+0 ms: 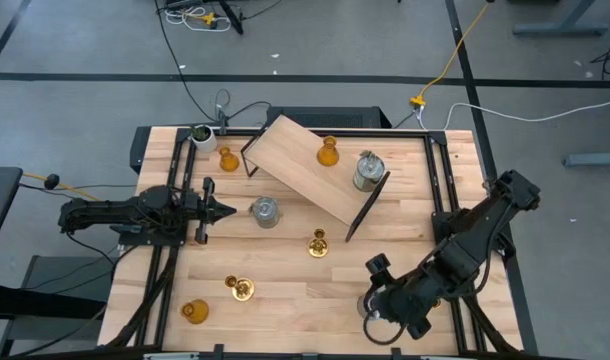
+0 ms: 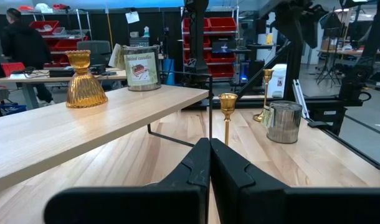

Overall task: Pick & Place candle stick holders
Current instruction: Put the bottom scented candle on the shelf aligned with the other scented candle

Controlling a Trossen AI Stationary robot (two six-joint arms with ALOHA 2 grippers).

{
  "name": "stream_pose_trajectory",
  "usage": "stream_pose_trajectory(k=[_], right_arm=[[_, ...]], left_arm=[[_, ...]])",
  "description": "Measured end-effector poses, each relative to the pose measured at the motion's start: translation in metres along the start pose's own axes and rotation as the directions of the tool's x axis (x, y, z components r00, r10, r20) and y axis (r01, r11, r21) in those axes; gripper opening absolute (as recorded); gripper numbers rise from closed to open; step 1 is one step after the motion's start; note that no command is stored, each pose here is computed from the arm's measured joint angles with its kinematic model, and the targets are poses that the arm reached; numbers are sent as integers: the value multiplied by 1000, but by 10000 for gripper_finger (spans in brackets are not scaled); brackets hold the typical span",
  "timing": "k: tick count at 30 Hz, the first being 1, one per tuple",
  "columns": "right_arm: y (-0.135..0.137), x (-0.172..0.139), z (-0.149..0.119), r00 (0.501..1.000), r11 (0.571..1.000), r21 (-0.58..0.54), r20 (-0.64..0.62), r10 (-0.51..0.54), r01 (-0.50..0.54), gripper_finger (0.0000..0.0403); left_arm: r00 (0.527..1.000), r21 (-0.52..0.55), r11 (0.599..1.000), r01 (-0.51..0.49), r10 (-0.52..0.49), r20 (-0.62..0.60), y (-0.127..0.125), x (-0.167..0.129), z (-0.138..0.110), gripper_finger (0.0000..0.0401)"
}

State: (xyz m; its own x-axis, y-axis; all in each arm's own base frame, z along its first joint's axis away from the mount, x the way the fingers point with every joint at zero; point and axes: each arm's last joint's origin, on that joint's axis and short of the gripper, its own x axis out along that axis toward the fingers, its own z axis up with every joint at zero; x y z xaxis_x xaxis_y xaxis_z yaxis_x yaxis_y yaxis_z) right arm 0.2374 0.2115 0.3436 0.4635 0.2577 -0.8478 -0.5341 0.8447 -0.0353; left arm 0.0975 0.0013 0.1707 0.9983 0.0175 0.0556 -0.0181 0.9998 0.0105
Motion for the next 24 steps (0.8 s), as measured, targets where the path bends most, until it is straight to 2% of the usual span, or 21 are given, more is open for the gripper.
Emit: stream_pose_trajectory(k=[13, 24], right_arm=[[14, 22, 0, 998, 1000, 5, -56, -18, 18, 390], [19, 37, 0, 995, 999, 21, -96, -22, 24, 398]], left_arm=[[1000, 0, 1000, 0, 0, 0, 0, 0, 0, 12], [1000, 0, 1000, 0, 0, 0, 0, 0, 0, 12]])
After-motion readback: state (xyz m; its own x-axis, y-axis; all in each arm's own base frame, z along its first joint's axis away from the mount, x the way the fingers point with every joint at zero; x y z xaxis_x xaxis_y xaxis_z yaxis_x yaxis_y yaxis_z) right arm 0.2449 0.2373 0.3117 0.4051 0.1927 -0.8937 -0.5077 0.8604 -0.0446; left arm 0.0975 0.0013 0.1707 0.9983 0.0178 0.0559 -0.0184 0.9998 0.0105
